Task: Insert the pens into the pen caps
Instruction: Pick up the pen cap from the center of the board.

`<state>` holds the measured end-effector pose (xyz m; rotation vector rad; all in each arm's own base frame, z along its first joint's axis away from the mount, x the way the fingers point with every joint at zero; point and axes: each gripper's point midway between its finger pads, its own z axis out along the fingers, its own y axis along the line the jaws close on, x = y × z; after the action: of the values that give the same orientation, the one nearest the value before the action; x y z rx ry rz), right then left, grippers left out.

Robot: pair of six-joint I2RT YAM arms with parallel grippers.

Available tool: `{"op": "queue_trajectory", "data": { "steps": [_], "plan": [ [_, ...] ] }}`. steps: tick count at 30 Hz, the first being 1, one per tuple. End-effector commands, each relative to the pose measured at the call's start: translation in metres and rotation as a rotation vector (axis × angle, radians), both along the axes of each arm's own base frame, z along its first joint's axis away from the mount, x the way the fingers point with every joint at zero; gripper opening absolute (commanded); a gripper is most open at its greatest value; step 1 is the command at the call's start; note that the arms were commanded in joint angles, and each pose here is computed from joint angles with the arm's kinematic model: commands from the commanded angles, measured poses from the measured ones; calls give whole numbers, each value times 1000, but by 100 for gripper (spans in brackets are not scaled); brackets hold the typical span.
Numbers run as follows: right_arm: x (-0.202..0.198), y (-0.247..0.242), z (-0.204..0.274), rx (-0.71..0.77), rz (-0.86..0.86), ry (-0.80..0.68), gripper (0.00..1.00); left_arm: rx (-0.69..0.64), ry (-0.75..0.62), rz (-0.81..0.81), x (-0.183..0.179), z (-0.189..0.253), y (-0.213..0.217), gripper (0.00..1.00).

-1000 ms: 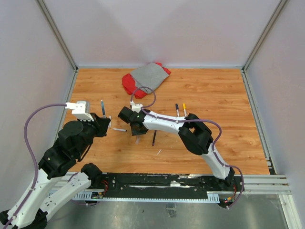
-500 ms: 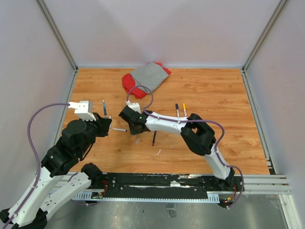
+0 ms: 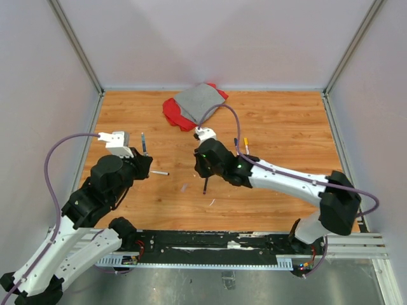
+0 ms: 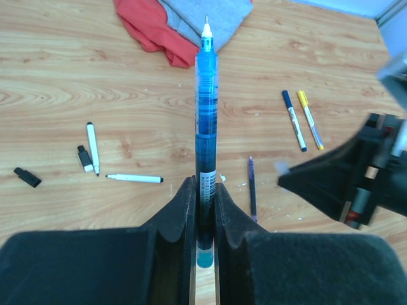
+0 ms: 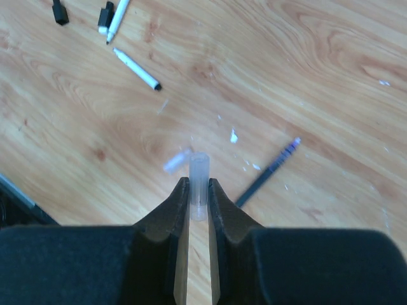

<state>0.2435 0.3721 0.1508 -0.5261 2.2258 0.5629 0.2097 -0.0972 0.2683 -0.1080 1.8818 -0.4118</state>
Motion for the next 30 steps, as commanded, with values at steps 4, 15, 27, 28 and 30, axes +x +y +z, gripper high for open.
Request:
{"op": "queue_trajectory", "data": {
  "steps": [4,15,27,28,30],
  "plan": [
    [-23,-73,14,-50,-21,-89,1,-42,11,-55,12,1,-23,1],
    [-52,-130,28,29,47,-180,1,-65,68,-120,34,-47,-69,1],
    [-50,-171,53,85,-21,-320,1,-85,-235,-279,51,-26,-115,1],
    [-50,-172,55,88,-22,-333,1,-98,-257,-283,51,-22,-115,0],
    [-49,-174,59,99,-34,-350,1,-131,-284,-305,49,-20,-120,1]
  ]
}}
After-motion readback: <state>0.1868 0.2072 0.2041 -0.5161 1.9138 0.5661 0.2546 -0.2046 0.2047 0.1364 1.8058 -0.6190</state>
